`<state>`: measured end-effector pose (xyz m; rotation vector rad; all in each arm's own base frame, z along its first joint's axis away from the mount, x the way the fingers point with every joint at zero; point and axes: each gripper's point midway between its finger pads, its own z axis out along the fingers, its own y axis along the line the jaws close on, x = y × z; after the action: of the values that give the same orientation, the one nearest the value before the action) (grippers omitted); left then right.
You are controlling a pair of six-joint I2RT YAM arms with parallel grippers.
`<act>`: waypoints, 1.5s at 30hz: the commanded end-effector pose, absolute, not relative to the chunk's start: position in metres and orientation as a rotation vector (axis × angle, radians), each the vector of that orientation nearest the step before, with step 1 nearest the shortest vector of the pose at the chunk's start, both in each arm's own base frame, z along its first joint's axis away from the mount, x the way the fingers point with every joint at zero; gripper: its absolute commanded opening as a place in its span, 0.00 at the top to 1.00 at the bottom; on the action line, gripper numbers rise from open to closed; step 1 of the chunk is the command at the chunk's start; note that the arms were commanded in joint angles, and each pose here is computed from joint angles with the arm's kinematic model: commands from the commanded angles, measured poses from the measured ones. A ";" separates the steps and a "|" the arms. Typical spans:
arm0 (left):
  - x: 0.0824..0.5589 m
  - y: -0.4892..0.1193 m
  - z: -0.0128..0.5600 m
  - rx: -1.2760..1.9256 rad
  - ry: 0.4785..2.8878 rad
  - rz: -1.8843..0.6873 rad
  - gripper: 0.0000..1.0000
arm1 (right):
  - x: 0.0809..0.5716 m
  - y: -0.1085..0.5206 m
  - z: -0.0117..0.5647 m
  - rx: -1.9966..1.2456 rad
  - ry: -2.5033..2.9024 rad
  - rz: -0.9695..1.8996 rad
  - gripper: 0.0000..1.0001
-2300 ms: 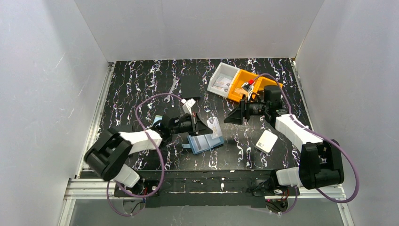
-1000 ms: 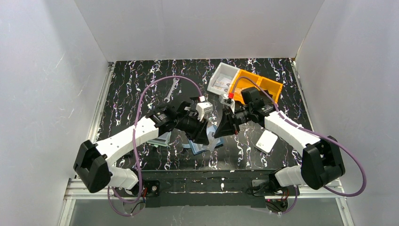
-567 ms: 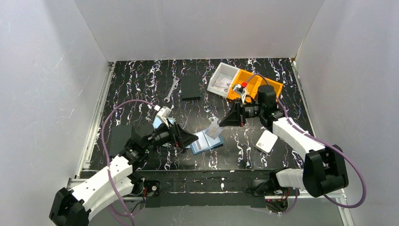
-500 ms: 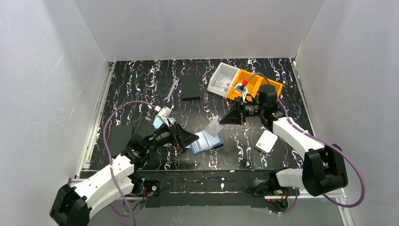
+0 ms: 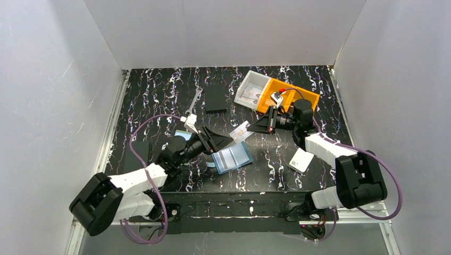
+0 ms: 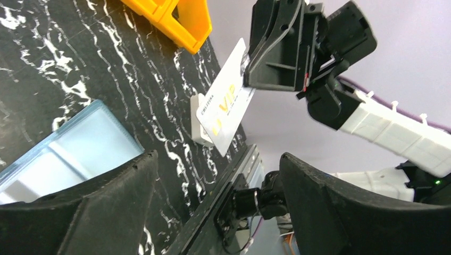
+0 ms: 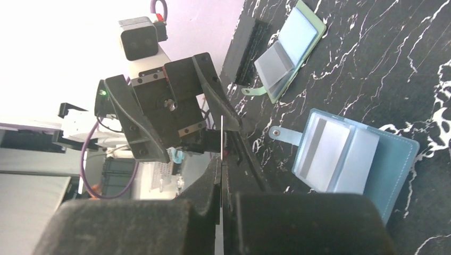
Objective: Take the credit cards out of the card holder
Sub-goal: Place the credit card in the storage box.
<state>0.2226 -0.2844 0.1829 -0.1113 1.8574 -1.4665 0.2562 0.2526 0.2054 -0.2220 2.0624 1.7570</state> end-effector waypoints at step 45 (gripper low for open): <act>0.150 -0.287 0.169 0.793 1.995 -1.283 1.00 | 0.193 0.218 0.209 -1.402 1.542 1.218 0.01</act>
<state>0.1641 -0.2926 0.1758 0.6515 1.9582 -1.3301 0.2094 0.2182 0.1964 -1.2452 1.6941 1.1906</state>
